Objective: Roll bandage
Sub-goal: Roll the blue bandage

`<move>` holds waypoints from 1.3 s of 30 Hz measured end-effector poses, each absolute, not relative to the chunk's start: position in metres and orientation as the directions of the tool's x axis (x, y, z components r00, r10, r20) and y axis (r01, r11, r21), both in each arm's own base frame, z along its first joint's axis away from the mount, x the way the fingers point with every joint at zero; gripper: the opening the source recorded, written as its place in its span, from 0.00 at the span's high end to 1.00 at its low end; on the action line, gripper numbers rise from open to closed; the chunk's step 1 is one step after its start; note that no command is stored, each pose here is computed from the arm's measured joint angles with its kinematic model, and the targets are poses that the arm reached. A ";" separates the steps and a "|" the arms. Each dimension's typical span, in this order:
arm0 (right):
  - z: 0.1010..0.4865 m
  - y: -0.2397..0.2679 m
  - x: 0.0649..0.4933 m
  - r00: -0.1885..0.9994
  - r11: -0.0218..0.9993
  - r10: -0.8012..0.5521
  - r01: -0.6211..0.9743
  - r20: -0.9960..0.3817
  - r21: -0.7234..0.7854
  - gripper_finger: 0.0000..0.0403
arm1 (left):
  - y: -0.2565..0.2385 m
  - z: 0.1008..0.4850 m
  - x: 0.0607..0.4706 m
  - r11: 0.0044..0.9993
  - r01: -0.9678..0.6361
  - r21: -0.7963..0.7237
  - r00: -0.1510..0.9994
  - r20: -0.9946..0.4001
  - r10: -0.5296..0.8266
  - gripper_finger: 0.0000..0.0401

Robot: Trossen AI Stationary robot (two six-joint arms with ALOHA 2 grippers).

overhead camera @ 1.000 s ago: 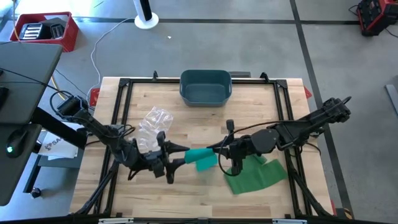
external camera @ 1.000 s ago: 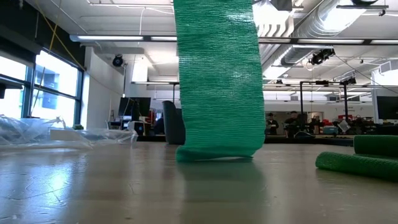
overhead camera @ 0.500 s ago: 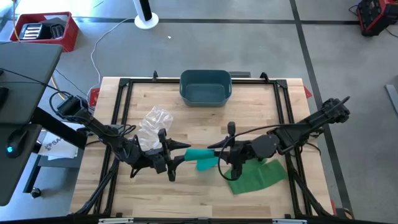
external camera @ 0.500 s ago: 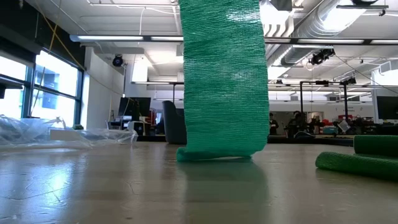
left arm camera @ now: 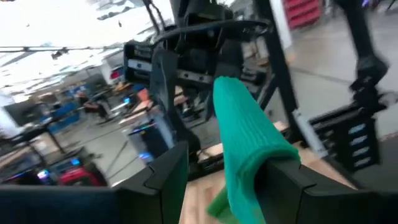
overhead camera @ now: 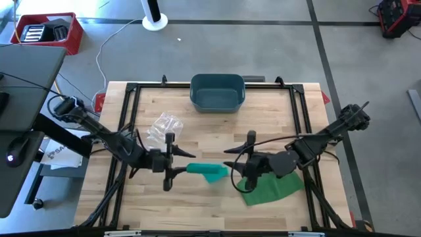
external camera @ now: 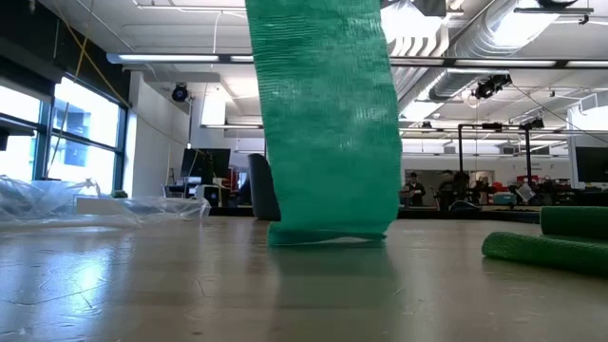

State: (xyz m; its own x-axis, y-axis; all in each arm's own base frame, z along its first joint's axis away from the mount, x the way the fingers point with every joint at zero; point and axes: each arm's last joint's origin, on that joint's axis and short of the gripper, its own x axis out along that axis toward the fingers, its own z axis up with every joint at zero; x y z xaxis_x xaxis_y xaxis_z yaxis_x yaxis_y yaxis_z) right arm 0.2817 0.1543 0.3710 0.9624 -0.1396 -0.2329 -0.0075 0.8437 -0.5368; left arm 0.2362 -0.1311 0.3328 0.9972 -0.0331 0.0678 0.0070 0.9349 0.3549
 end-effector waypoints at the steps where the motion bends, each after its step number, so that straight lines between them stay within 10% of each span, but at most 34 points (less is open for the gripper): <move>1: 0.371 0.155 0.281 0.963 0.854 -0.123 -0.019 -0.238 -0.519 0.58 | -0.129 0.331 0.235 0.939 0.004 0.345 0.997 0.075 -0.032 0.61; 16: 0.345 0.158 0.320 0.968 0.919 -0.109 0.011 -0.227 -0.394 0.60 | -0.116 0.320 0.232 0.967 0.049 0.249 0.974 0.202 -0.101 0.61; 25: 0.345 0.158 0.320 0.951 0.799 -0.243 0.086 -0.189 -0.596 0.97 | -0.117 0.319 0.232 0.983 0.096 0.157 0.974 0.189 -0.125 0.60; 39: 0.353 0.164 0.318 0.953 0.547 -0.275 0.047 -0.126 -0.836 0.99 | -0.109 0.303 0.248 0.985 0.168 0.030 0.981 0.096 -0.171 0.60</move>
